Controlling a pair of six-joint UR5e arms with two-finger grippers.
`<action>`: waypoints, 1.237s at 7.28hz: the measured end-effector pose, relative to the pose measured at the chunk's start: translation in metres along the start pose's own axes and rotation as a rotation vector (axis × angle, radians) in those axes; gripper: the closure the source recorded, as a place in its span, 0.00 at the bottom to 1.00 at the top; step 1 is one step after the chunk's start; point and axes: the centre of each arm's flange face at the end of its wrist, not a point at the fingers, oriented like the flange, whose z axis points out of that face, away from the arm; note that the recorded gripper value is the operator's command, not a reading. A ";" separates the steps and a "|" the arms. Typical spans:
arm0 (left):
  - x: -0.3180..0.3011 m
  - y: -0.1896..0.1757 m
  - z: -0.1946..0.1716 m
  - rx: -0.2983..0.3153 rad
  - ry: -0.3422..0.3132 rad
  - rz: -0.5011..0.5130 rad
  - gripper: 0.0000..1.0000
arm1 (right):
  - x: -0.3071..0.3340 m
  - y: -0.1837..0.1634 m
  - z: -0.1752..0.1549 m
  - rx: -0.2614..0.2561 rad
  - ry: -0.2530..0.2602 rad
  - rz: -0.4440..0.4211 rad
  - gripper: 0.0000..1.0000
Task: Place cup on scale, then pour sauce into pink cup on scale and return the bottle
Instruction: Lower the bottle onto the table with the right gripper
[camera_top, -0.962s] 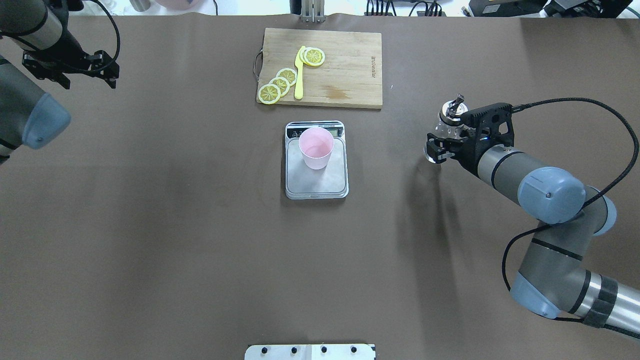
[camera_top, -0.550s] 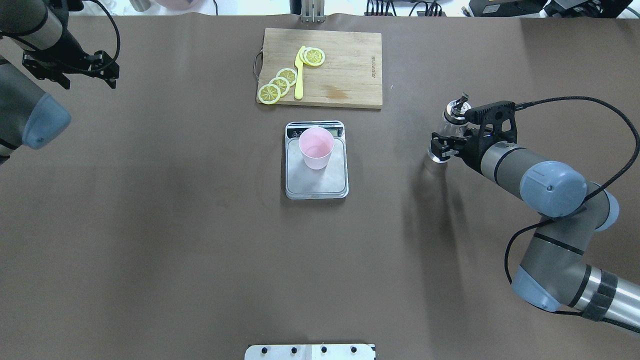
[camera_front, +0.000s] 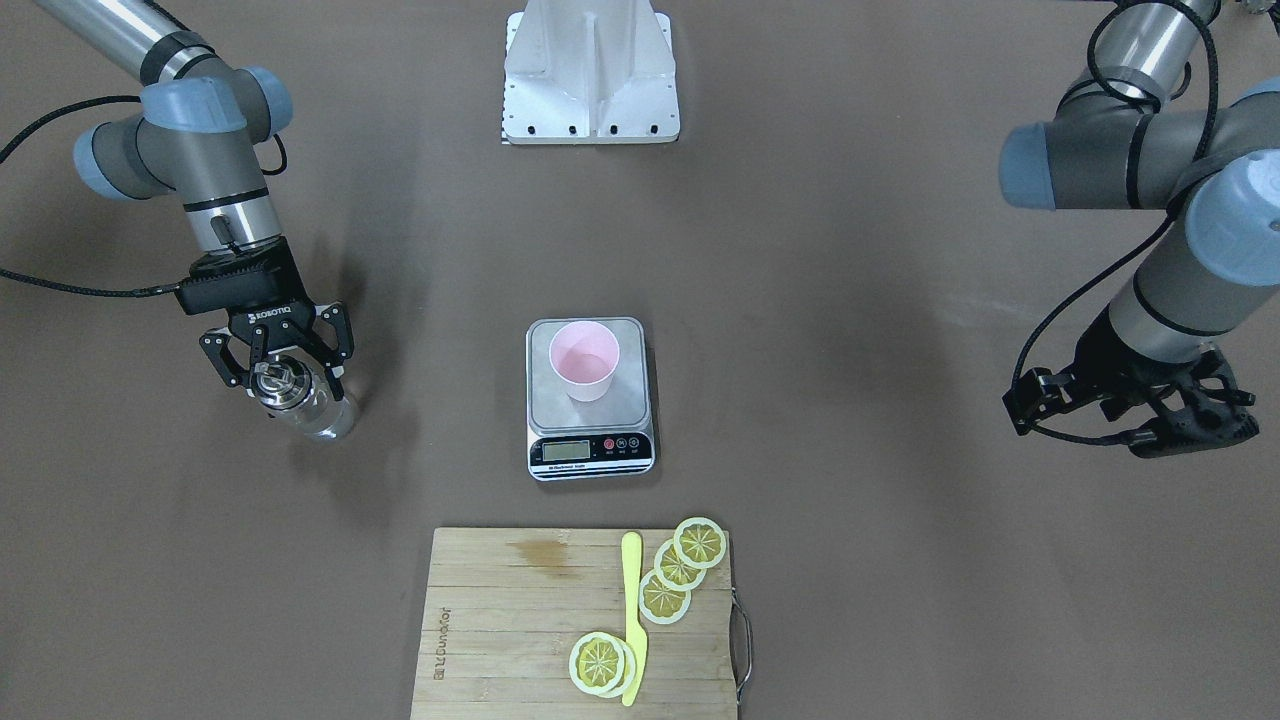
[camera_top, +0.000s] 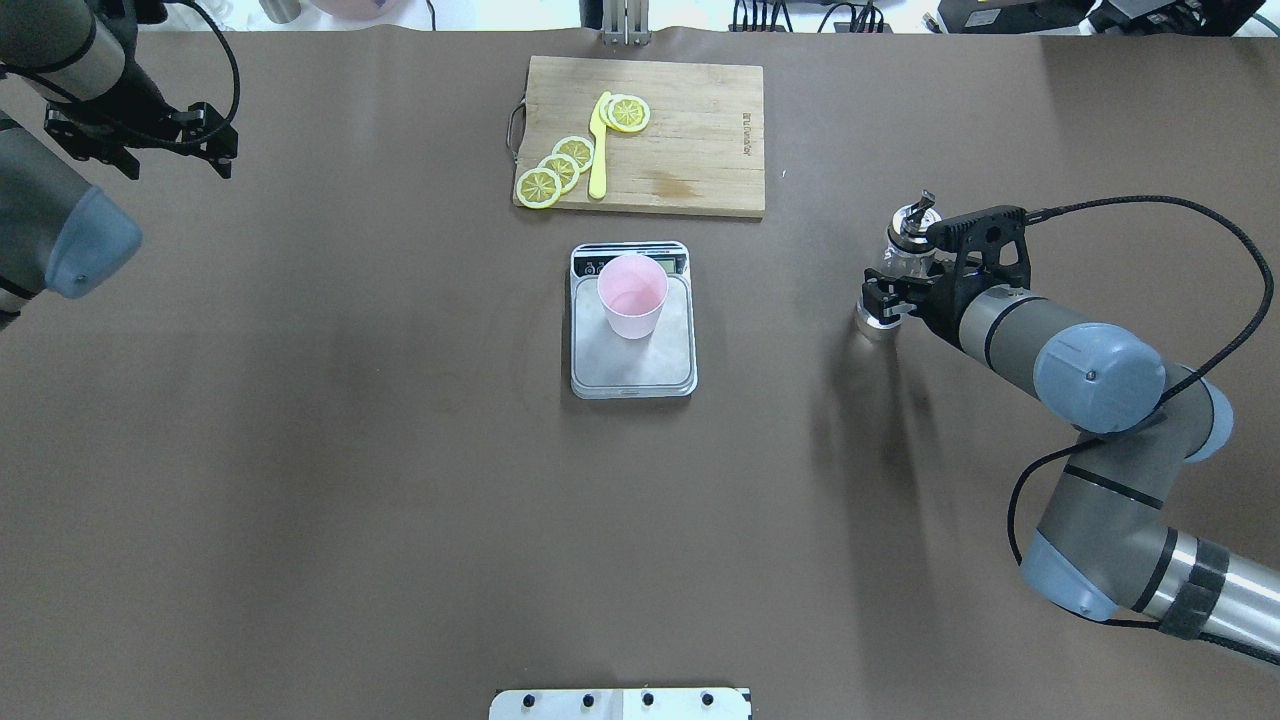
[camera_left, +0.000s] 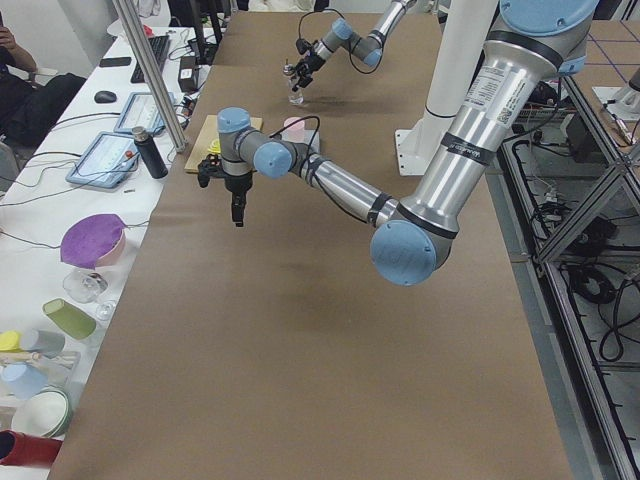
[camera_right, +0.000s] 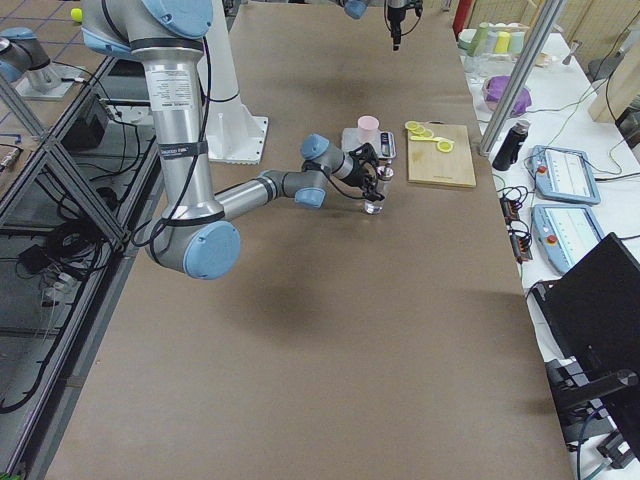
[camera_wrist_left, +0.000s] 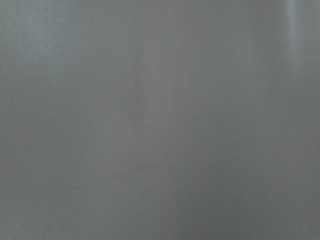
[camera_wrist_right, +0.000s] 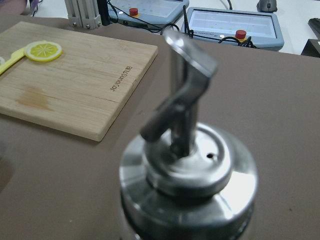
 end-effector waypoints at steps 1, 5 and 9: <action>0.000 0.000 0.000 0.000 0.000 0.000 0.02 | 0.000 0.000 0.001 -0.001 0.001 -0.001 1.00; 0.000 0.000 0.000 0.000 0.000 0.001 0.02 | 0.000 0.002 0.003 -0.007 0.001 -0.008 0.56; 0.000 0.000 0.000 -0.001 -0.001 0.003 0.02 | 0.001 0.004 0.005 -0.010 0.002 -0.010 0.00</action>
